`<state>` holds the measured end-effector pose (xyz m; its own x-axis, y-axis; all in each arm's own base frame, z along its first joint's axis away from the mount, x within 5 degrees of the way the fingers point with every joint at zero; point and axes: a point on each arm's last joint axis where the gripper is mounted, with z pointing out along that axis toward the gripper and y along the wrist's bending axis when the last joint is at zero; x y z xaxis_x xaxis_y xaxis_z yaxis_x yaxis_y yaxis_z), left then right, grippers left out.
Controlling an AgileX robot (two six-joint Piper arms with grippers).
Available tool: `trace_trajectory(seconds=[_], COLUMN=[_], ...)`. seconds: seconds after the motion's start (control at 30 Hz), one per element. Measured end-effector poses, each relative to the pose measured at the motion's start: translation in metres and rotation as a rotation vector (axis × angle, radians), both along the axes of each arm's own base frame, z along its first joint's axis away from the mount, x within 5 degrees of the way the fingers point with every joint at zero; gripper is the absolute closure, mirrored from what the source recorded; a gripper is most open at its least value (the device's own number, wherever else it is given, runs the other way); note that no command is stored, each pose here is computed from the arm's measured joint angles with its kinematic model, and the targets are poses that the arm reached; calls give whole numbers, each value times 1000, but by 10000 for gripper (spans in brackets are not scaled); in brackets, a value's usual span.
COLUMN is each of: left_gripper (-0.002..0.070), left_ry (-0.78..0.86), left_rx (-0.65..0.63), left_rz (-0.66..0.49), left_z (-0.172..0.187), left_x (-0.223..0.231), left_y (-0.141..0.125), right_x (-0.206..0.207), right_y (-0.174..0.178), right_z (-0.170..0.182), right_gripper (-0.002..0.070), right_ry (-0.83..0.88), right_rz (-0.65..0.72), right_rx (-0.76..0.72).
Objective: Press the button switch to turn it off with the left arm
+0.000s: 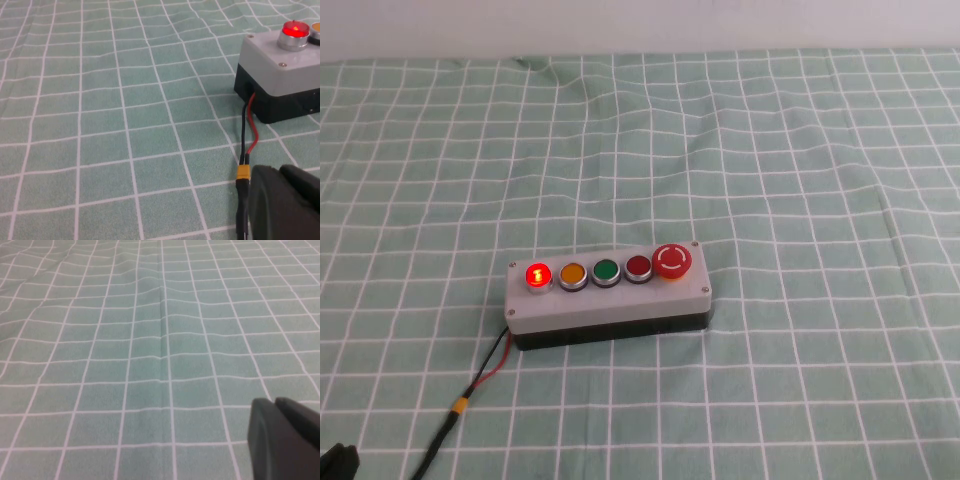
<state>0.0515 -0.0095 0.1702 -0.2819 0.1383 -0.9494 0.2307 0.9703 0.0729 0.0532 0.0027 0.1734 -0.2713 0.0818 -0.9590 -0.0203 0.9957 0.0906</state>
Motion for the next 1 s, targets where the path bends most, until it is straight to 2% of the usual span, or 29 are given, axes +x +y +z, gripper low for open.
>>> trace_trajectory(seconds=[1.0], left_gripper=[677], left_ry=[5], left_rx=[-21], left_rz=[4], left_z=[0], left_x=[0], left_y=[0], right_x=[0], right_y=[0], right_z=[0], right_gripper=[694], right_ry=[0], right_rz=[0], right_rx=[0])
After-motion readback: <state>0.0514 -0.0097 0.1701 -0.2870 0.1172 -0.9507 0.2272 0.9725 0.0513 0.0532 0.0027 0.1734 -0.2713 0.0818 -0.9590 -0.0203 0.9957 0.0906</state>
